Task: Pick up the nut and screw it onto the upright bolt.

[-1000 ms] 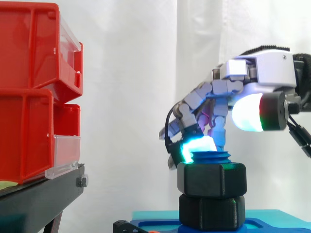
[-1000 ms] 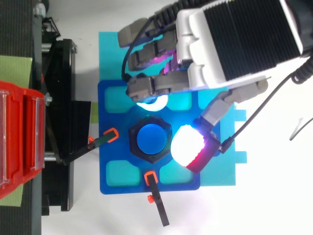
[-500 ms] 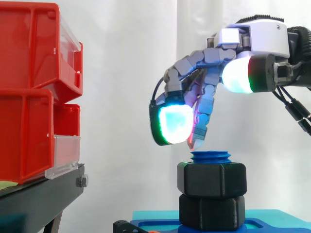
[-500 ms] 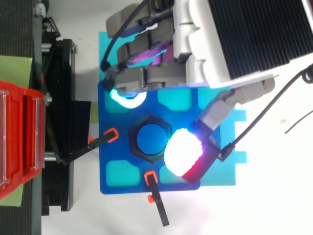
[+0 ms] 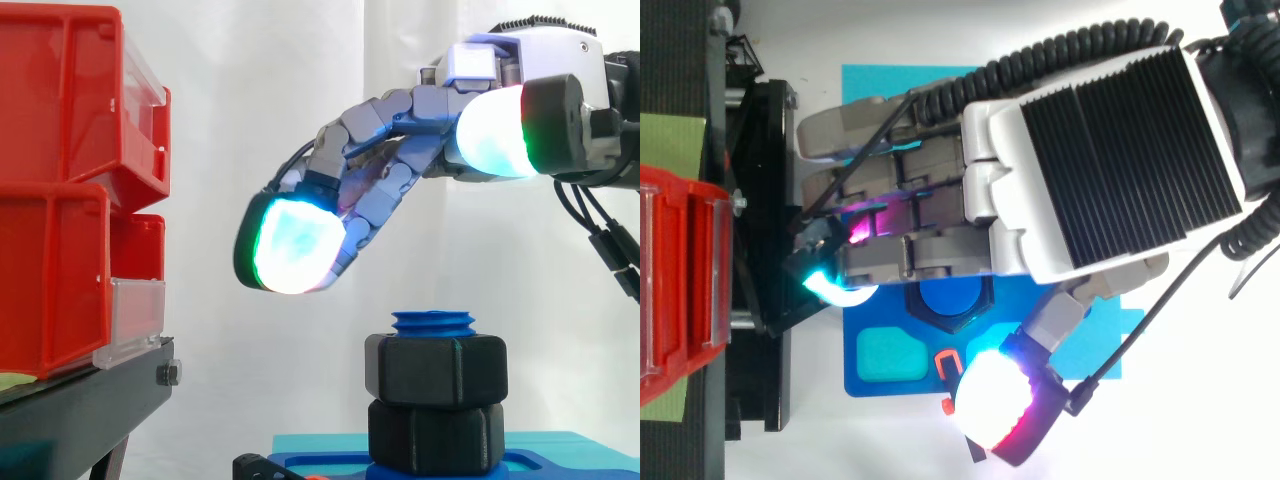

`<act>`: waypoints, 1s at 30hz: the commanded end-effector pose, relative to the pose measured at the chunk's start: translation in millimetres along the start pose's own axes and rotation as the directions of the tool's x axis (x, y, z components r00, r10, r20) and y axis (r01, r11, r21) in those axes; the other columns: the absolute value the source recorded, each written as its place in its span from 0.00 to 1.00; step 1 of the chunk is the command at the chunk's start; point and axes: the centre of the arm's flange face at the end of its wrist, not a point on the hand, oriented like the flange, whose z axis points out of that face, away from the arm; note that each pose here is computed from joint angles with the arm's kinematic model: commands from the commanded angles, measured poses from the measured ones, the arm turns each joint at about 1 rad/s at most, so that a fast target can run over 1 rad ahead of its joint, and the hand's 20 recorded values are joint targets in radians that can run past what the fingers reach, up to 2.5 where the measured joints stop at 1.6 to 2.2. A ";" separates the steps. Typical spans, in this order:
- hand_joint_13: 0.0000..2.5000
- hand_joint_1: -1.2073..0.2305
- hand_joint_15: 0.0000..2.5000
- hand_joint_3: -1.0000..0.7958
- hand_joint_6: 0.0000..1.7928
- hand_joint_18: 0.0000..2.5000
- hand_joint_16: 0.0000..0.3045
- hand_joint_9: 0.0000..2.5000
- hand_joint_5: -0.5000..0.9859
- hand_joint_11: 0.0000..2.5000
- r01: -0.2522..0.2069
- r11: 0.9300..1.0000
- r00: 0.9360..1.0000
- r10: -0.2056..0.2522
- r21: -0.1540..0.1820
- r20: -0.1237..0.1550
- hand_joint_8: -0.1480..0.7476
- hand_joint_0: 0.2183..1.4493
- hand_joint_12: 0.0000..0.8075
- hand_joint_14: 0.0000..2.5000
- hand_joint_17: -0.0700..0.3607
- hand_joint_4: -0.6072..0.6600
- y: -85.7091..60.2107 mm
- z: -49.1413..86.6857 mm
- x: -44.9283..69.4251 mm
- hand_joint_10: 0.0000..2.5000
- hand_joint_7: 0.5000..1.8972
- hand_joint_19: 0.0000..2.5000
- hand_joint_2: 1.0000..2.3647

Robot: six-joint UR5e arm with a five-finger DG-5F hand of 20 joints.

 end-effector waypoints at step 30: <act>0.07 0.87 0.00 0.28 0.28 0.00 0.12 0.12 0.28 0.00 -0.026 1.000 0.996 0.028 0.015 -0.081 0.41 0.21 0.42 0.00 0.36 0.66 -2.8 -13.7 18.7 0.00 0.35 0.00 0.00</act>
